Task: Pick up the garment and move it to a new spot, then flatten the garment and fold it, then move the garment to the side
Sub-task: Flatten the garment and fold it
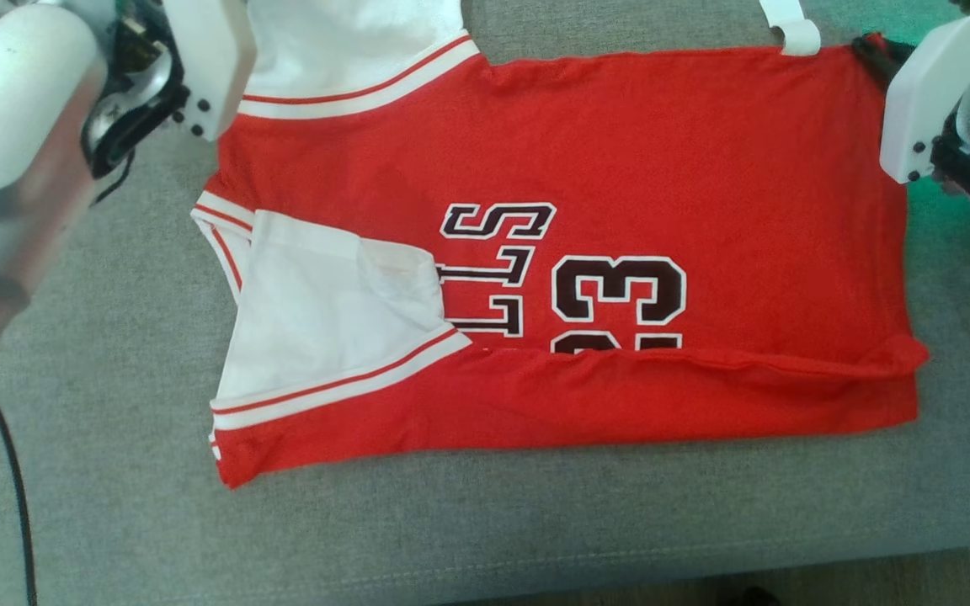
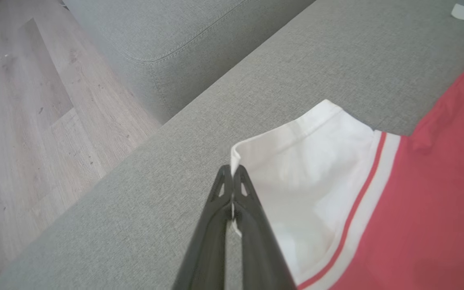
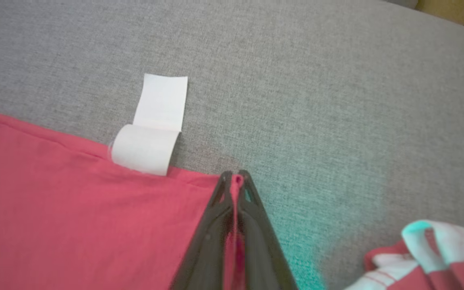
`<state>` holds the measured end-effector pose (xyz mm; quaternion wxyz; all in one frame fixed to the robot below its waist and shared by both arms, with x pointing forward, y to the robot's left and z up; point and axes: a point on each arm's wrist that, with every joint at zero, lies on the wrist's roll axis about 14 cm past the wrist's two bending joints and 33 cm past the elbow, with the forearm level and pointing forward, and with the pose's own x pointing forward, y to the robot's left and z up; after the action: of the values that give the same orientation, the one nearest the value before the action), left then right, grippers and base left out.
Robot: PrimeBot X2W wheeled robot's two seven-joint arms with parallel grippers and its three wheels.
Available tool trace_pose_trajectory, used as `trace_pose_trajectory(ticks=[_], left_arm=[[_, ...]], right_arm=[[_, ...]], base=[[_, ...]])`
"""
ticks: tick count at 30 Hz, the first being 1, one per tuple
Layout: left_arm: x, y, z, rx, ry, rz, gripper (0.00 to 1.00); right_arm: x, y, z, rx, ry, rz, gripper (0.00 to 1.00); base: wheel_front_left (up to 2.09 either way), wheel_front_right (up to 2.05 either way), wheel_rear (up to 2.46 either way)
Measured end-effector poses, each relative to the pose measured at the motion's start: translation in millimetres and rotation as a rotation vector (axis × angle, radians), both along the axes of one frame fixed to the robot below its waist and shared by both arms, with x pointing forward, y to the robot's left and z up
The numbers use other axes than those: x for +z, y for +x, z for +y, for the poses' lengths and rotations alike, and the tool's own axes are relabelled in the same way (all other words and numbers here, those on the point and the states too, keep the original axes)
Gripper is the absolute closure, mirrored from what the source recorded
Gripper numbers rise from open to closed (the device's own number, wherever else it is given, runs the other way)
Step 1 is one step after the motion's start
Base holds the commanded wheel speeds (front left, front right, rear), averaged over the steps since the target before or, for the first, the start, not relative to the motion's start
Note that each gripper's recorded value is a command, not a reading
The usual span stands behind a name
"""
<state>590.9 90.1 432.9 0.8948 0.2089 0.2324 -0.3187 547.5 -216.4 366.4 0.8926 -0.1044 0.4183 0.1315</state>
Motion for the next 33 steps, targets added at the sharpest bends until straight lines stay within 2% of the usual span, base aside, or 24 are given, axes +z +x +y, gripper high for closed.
trace_pose_trajectory(ticks=[7,15,21,27,33], left_arm=[[5.5,13.0,9.7,0.048,-0.018,-0.057,1.0],[49.0,50.2,18.5,0.105,-0.061,-0.252,1.0],[59.2,57.0,20.2,0.137,-0.095,-0.305,1.0],[78.6,47.2,15.0,0.103,-0.123,-0.343,1.0],[85.3,23.4,17.5,0.074,-0.126,-0.339,1.0]], right_arm=[[11.6,13.6,-2.3,-0.006,0.013,-0.075,1.0],[45.7,44.9,-4.3,-0.014,0.036,-0.246,1.0],[69.9,61.6,5.4,-0.006,0.072,-0.386,1.0],[82.2,55.8,20.4,0.03,0.107,-0.433,1.0],[82.3,28.3,12.5,0.04,0.11,-0.413,1.0]], base=[[0.0,0.0,0.0],[0.0,0.0,0.0],[0.0,0.0,0.0],[0.0,0.0,0.0],[0.0,0.0,0.0]])
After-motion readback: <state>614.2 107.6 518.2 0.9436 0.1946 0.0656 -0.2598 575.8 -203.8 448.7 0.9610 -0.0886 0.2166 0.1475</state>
